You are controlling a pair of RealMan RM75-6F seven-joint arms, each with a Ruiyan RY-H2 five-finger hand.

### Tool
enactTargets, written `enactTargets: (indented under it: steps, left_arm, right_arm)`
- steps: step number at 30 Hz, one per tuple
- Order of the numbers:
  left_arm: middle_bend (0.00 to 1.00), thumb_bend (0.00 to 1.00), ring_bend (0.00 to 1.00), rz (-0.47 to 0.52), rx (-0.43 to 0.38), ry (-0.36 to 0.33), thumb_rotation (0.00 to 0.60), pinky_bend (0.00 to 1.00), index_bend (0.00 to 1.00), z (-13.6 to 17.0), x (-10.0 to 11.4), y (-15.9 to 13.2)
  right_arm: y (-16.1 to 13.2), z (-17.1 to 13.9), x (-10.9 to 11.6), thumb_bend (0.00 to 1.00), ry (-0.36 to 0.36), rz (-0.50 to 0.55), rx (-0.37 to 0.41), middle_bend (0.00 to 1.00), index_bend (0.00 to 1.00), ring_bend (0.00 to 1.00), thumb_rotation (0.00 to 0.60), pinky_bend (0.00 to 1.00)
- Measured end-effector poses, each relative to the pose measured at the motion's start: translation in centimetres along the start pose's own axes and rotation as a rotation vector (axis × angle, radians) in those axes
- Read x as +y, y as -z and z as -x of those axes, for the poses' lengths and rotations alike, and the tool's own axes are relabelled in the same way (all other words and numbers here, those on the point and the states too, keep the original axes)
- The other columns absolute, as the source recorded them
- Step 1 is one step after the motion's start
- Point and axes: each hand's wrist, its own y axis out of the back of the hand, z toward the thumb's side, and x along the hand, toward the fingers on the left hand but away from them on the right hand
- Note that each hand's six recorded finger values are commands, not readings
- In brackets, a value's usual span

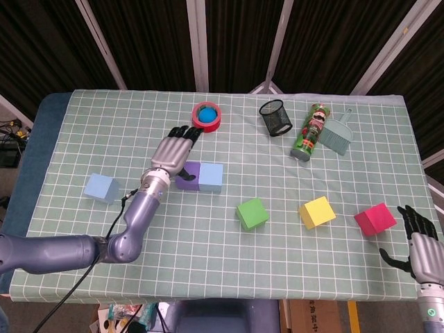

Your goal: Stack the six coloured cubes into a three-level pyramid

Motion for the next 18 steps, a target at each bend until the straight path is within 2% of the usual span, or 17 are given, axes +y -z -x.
enactTargets:
  steps: [4, 10, 14, 18]
  left_arm:
    - [0.03, 0.14, 0.01, 0.026, 0.024, -0.061, 0.6, 0.0, 0.0, 2.8, 0.8, 3.2]
    - [0.01, 0.13, 0.0, 0.006, 0.074, -0.133, 0.6, 0.0, 0.0, 7.5, 0.7, 8.6]
    - [0.01, 0.1, 0.0, 0.01, 0.119, -0.156, 0.6, 0.0, 0.0, 10.8, -0.1, 11.8]
    - [0.0, 0.1, 0.0, 0.017, 0.151, -0.148, 0.6, 0.0, 0.0, 13.5, -0.8, 14.0]
  right_arm:
    - [0.0, 0.0, 0.1, 0.27, 0.002, -0.006, -0.007, 0.0, 0.0, 0.0, 0.6, 0.0]
    - [-0.5, 0.0, 0.3, 0.27, 0.007, -0.021, 0.002, 0.0, 0.0, 0.0, 0.6, 0.0]
    - [-1.5, 0.1, 0.4, 0.27, 0.002, -0.04, 0.035, 0.0, 0.0, 0.0, 0.6, 0.0]
    - [-3.1, 0.3, -0.1, 0.27, -0.033, -0.069, 0.084, 0.0, 0.0, 0.0, 0.6, 0.0]
